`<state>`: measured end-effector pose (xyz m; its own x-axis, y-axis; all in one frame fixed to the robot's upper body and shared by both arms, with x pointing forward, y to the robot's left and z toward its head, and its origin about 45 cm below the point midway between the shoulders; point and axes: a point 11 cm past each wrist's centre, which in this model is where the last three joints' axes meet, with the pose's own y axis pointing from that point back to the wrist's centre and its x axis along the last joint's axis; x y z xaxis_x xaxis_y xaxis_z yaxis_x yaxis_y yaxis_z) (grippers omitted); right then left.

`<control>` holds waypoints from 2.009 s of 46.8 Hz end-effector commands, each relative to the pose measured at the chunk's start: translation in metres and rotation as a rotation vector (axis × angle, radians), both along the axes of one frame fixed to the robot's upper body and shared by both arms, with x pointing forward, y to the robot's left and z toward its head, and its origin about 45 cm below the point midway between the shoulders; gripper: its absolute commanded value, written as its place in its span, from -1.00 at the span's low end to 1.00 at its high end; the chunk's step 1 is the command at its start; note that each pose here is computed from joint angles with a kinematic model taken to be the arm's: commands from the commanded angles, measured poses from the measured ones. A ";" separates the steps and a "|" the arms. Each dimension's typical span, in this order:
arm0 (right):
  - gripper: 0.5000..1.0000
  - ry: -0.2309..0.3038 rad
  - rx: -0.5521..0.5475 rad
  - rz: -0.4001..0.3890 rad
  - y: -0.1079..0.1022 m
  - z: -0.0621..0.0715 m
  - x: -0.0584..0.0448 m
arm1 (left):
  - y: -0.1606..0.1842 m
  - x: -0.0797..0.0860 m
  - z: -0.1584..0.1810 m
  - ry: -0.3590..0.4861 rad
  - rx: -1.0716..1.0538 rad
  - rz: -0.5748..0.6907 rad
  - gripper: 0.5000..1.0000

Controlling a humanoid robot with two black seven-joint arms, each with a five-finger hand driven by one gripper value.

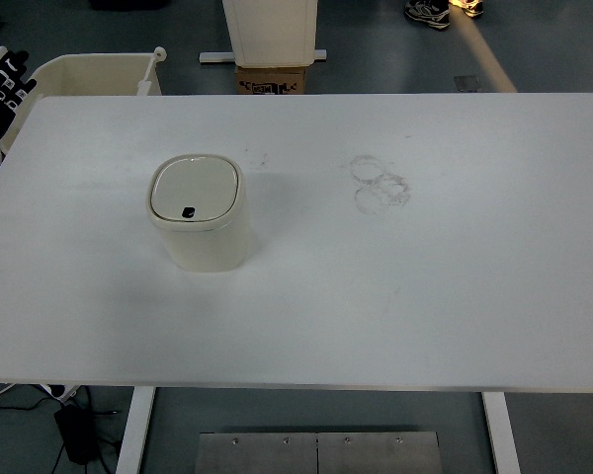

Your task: Open trash bin

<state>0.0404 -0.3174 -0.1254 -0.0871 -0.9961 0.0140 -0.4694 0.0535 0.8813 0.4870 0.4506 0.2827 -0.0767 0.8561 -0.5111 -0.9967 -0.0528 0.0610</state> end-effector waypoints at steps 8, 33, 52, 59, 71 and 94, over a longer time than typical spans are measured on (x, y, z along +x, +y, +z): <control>0.97 -0.004 0.001 -0.001 0.000 0.000 0.002 | -0.034 0.026 0.042 0.019 0.062 -0.102 1.00; 0.97 -0.011 -0.001 0.001 0.000 0.001 0.006 | -0.204 0.033 0.165 -0.151 0.492 -0.604 1.00; 0.97 -0.011 -0.001 0.001 0.000 0.001 0.006 | -0.298 -0.020 0.190 -0.230 0.826 -0.966 1.00; 0.97 -0.011 -0.001 0.001 0.000 0.001 0.006 | -0.305 -0.028 0.184 -0.187 0.961 -1.064 1.00; 0.97 -0.011 -0.001 0.002 0.000 0.001 0.006 | -0.298 -0.045 0.179 -0.088 1.125 -1.201 1.00; 0.97 -0.011 -0.001 0.001 0.000 0.001 0.006 | -0.264 -0.088 0.179 -0.046 1.242 -1.267 1.00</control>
